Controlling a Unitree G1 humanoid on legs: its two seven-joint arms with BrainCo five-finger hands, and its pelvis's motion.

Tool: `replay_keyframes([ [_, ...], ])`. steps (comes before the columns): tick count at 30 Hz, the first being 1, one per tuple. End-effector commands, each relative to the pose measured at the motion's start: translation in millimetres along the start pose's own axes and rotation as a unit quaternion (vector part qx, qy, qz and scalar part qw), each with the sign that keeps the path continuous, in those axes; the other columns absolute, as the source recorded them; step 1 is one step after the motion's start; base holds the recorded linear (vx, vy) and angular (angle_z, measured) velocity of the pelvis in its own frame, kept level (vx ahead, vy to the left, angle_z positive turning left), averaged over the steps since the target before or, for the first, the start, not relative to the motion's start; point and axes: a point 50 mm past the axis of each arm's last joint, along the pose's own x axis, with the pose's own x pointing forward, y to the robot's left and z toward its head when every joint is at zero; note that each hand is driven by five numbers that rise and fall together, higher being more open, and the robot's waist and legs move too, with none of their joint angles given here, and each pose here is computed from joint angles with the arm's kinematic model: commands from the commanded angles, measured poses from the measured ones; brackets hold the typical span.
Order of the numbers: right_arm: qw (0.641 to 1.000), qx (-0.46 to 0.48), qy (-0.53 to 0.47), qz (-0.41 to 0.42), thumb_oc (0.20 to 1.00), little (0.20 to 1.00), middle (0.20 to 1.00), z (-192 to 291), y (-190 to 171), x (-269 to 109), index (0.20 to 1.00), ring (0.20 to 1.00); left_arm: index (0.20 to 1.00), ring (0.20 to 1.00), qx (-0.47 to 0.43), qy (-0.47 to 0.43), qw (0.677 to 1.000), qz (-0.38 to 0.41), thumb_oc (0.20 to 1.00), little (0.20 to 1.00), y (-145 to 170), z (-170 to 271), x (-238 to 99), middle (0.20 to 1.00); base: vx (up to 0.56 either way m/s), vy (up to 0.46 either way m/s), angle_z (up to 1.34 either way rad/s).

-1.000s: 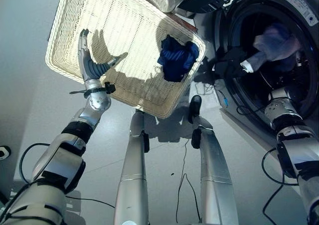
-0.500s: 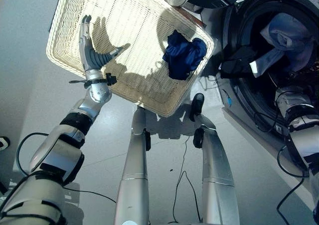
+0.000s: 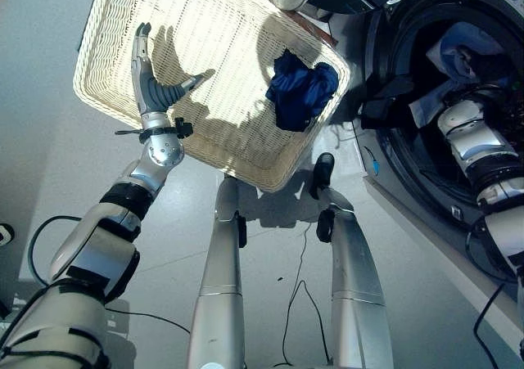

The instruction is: Put the clothes into the washing machine.

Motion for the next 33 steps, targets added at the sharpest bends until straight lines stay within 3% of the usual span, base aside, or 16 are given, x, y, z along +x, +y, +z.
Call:
replay_keyframes([
  [1, 0.998, 0.019, -0.05, -0.014, 1.0, 1.0, 1.0, 10.5, -4.7, -4.5, 1.0, 1.0, 1.0, 1.0, -0.026, -0.015, 0.998, 0.052, 1.0, 1.0, 1.6, 13.4, 10.0, 1.0, -0.01, 0.023, 0.03],
  [8, 0.986, 0.091, -0.094, 0.103, 1.0, 1.0, 1.0, 31.6, 18.6, -49.1, 1.0, 1.0, 1.0, 1.0, -0.032, -0.01, 0.997, 0.063, 1.0, 1.0, -4.9, 13.2, 1.0, 1.0, 0.0, 0.024, 0.03],
  [17, 0.96, 0.142, -0.144, 0.196, 1.0, 1.0, 1.0, 49.2, 30.3, -89.7, 1.0, 1.0, 1.0, 1.0, -0.036, -0.004, 0.996, 0.076, 1.0, 1.0, -8.0, 13.0, -4.9, 1.0, 0.0, 0.009, 0.0],
  [25, 0.89, 0.206, -0.278, 0.296, 1.0, 1.0, 1.0, 91.2, 28.2, -133.4, 1.0, 1.0, 1.0, 1.0, -0.04, 0.01, 0.995, 0.09, 1.0, 1.0, -10.7, 12.0, -11.7, 1.0, 0.0, 0.004, 0.0],
  [33, 0.813, 0.179, -0.406, 0.376, 1.0, 1.0, 1.0, 131.4, 33.4, -157.1, 1.0, 1.0, 1.0, 1.0, -0.05, 0.053, 0.99, 0.123, 1.0, 1.0, -5.6, 3.8, -8.6, 1.0, 0.0, 0.0, 0.0],
])
